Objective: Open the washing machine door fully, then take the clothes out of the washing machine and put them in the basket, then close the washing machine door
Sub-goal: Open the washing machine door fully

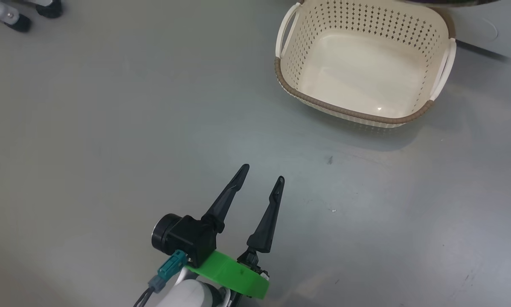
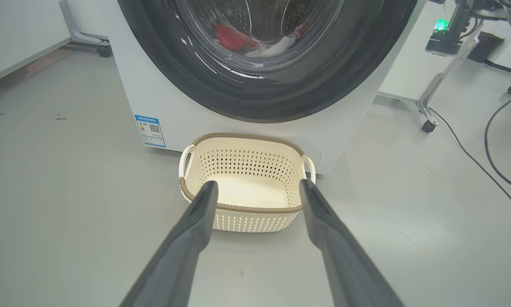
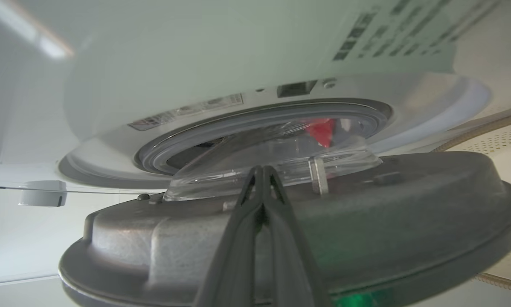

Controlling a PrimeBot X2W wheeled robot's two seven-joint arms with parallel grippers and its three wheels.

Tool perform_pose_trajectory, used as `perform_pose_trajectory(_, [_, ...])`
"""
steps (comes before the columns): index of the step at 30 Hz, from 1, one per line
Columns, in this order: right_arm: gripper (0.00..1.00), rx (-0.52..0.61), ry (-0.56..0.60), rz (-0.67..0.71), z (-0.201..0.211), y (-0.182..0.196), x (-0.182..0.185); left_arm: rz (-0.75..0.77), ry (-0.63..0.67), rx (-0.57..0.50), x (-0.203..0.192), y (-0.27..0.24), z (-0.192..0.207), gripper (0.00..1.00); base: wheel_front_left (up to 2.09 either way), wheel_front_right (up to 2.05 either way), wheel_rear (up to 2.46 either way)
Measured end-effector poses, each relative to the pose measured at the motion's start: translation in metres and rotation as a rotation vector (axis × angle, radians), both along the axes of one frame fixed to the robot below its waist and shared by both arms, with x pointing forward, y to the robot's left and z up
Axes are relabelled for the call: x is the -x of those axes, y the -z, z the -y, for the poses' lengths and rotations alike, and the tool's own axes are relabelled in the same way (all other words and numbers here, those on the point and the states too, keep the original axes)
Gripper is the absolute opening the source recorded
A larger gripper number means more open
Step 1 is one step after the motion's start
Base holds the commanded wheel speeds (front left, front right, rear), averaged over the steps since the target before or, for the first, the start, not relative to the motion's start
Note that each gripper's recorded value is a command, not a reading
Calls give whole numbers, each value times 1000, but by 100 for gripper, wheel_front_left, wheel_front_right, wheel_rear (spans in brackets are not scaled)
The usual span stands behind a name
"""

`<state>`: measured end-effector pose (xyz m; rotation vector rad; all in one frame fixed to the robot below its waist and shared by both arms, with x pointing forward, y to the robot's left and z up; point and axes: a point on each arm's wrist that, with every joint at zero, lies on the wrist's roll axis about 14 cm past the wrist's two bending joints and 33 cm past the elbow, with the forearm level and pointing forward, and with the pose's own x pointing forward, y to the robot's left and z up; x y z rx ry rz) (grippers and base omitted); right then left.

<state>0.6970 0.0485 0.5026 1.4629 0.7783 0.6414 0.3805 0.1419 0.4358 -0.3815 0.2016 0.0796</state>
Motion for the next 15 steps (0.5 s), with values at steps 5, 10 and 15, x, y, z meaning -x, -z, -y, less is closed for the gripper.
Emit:
perform_pose_trajectory(5, [0,14,-26,-22,-4,3,15,17,1,-2,2,-6,0,100,0,0,0])
perform_pose_trajectory(10, [0,26,-37,-37,-6,3,25,39,2,-14,3,-13,-1,100,0,0,0])
perform_pose_trajectory(15, [0,43,-60,-48,-10,2,39,60,3,-19,5,-20,-2,100,0,0,0])
